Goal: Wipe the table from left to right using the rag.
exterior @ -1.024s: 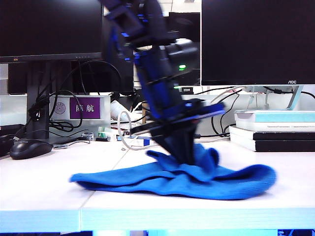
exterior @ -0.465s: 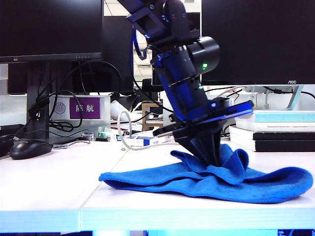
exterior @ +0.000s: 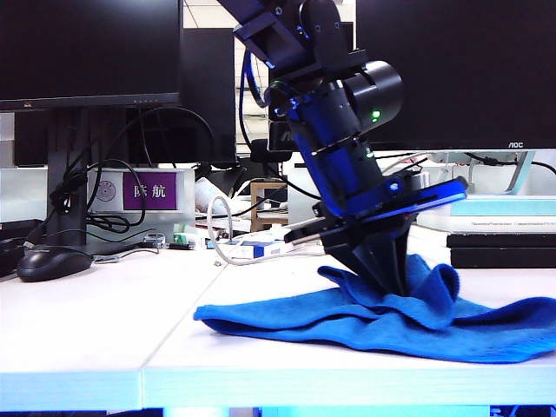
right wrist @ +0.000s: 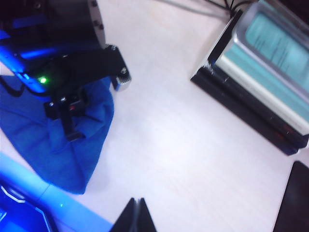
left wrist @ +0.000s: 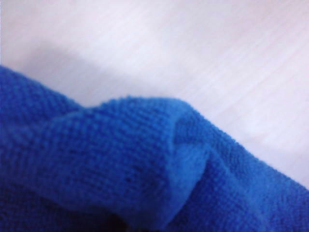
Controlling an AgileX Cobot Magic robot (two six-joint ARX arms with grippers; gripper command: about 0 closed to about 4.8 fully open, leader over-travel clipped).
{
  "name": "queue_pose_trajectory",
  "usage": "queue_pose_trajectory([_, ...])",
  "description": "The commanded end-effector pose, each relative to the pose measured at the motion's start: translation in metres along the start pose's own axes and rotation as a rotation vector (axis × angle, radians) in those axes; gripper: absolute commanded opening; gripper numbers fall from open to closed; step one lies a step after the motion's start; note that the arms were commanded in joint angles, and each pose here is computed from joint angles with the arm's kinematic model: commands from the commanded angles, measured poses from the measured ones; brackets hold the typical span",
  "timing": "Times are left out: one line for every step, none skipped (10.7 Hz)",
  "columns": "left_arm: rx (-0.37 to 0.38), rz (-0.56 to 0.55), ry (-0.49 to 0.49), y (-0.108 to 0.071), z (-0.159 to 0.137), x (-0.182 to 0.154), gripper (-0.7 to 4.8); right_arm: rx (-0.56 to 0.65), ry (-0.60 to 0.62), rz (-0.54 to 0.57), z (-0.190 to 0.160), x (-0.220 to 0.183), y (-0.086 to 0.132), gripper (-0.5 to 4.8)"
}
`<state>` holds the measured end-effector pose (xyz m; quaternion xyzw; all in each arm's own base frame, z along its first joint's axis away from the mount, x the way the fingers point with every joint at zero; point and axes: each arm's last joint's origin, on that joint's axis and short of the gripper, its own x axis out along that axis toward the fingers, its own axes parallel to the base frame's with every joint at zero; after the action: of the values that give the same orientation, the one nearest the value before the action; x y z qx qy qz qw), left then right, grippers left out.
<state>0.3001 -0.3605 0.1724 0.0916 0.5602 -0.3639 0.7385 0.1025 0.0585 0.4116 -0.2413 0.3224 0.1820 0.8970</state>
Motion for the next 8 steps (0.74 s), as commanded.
queue_pose_trajectory([-0.006, -0.004, 0.018, -0.002, -0.004, 0.009, -0.05, 0.017, -0.024, -0.006, -0.003, -0.007, -0.001, -0.01])
queue_pose_trajectory([-0.003, -0.010, 0.005, -0.005, -0.003, 0.009, -0.05, 0.020, -0.034, -0.007, -0.003, -0.008, -0.002, -0.01])
queue_pose_trajectory([-0.006, -0.014, -0.004, -0.006, -0.002, 0.009, -0.05, 0.021, -0.035, -0.008, -0.003, -0.008, -0.002, -0.01])
queue_pose_trajectory([-0.006, -0.016, -0.008, -0.009, -0.001, 0.009, -0.05, 0.020, -0.035, -0.007, -0.003, -0.008, -0.002, -0.01])
queue_pose_trajectory([0.010, -0.026, -0.017, -0.018, 0.006, 0.010, -0.05, 0.023, -0.044, -0.009, -0.002, -0.008, -0.002, -0.01])
queue_pose_trajectory([0.019, -0.035, -0.025, -0.024, 0.013, 0.010, -0.05, 0.025, -0.050, -0.009, -0.001, -0.008, -0.002, -0.01])
queue_pose_trajectory([0.029, -0.048, -0.036, -0.031, 0.023, 0.013, -0.05, 0.026, -0.059, -0.001, -0.001, -0.008, -0.002, -0.01])
queue_pose_trajectory([0.036, -0.060, -0.039, -0.035, 0.028, 0.017, -0.05, 0.026, -0.062, 0.000, 0.000, -0.008, -0.002, -0.01])
